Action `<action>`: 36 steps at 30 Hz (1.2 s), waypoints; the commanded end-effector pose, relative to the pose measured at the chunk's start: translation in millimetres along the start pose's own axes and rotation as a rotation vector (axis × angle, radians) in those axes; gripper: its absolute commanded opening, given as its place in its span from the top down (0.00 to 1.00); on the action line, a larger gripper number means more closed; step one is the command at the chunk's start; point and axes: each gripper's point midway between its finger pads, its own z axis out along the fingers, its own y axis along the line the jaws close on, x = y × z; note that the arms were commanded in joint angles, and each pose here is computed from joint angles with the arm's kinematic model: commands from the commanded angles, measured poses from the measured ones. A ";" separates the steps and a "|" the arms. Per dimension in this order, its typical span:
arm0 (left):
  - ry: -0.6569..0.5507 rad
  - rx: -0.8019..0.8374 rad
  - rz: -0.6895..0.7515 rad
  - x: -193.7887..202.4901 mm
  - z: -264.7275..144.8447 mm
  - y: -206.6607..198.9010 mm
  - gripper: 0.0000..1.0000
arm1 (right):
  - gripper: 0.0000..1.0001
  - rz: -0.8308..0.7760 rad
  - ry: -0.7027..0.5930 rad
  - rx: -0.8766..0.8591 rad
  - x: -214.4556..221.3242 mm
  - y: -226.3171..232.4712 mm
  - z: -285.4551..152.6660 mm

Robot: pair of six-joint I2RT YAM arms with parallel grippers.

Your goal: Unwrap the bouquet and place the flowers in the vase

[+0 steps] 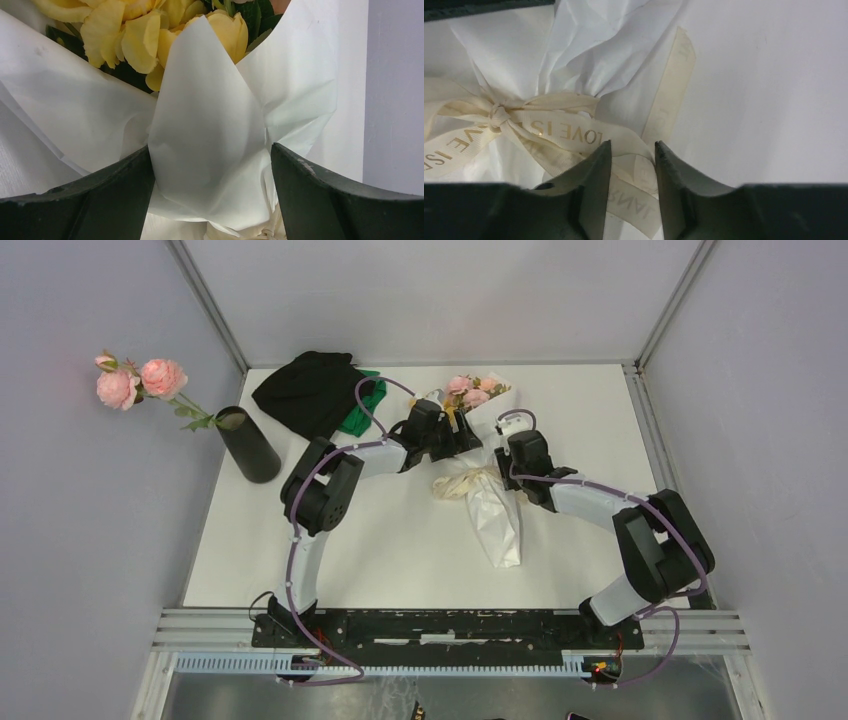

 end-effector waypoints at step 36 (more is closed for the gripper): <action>0.072 -0.140 -0.072 9.6 -13.2 63.6 0.11 | 1.00 0.346 -0.488 0.396 -126.7 -147.5 -186.2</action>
